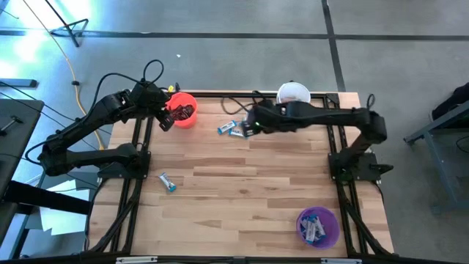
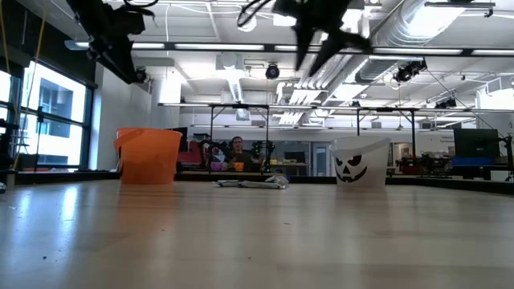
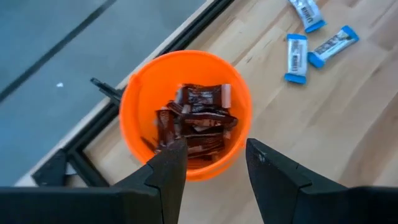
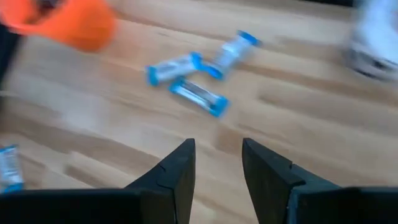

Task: Sort candy
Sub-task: Put the white chocolate into the violet bucket

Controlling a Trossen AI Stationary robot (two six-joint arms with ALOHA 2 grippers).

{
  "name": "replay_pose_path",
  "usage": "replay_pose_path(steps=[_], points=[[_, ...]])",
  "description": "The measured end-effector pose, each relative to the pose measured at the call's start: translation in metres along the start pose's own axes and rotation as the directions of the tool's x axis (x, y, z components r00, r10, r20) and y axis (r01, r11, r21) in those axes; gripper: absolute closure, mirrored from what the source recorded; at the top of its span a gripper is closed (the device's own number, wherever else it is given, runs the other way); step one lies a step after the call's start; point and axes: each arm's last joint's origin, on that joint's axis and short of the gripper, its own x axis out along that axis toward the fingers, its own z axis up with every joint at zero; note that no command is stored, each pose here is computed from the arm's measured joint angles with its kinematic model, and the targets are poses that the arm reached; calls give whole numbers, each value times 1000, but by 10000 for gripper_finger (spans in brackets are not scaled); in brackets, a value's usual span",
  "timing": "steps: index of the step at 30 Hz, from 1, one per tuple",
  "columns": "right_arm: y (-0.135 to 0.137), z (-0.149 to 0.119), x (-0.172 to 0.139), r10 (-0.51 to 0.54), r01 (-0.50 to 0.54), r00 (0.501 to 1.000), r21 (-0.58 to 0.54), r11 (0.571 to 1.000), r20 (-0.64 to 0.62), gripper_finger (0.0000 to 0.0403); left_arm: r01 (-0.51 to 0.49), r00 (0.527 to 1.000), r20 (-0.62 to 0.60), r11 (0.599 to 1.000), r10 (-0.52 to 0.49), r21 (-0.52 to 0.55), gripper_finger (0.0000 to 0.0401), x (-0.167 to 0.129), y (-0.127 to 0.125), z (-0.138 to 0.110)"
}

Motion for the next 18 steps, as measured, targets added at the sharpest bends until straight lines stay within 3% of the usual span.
replay_pose_path(steps=[4, 7, 15, 18], points=[[14, 16, 31, 96, -96, 995, -82, 992, -13, 279, -16, 1000, -1, 999, 16, 35, 249, 0, 1, 0], [16, 23, 51, 128, -142, 989, -216, 966, -75, 279, -18, 1000, -2, 999, 18, 35, 249, 0, 2, 0], [8, 34, 71, 185, -289, 947, -438, 852, -264, 279, 1, 1000, -4, 998, -1, 61, 249, 1, 5, 0], [6, 38, 73, 207, -334, 937, -549, 767, -280, 279, -4, 1000, -3, 998, 5, 56, 249, 1, 6, 0]])
